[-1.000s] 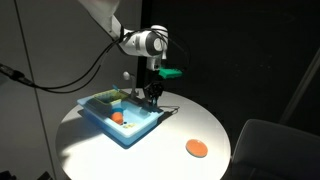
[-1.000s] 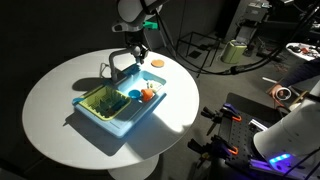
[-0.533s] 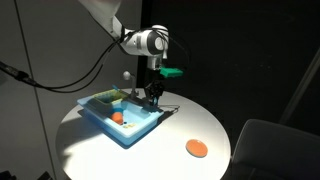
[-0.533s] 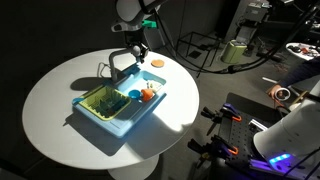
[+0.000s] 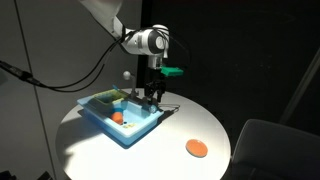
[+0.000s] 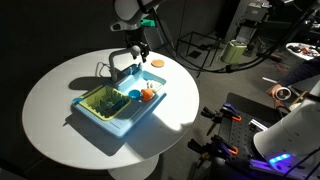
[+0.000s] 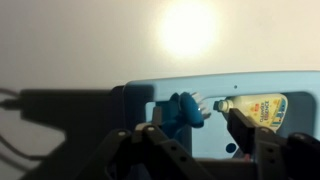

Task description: Move the toy brush to the right slot on the toy sink

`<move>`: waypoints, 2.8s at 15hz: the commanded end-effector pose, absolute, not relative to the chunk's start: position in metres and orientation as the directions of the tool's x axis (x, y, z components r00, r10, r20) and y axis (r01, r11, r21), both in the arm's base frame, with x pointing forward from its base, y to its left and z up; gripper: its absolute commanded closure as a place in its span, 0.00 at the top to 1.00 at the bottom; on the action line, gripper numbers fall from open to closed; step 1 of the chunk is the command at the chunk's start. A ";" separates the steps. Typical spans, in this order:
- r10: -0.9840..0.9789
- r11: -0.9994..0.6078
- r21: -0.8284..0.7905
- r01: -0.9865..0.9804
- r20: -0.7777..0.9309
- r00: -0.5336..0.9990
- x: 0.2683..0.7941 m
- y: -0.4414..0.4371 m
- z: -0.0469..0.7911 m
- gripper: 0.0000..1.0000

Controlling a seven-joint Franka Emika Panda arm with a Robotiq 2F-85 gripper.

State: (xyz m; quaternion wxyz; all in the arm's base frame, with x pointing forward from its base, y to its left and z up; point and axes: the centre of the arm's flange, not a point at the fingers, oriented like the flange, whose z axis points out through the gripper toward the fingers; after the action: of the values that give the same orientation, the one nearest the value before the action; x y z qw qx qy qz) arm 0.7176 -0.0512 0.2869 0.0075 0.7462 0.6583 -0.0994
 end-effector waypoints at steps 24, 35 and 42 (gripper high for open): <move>0.811 -0.584 0.290 0.758 0.162 0.563 0.679 0.023 0.454 1.00; 0.602 -0.799 0.300 0.522 0.370 0.708 0.626 0.079 0.482 1.00; 0.532 -0.847 0.312 0.431 0.468 0.706 0.565 0.105 0.522 1.00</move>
State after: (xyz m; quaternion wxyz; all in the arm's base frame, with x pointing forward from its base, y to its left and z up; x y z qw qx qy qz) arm 0.6081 0.0974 0.5091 0.0849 0.9173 0.2846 0.2653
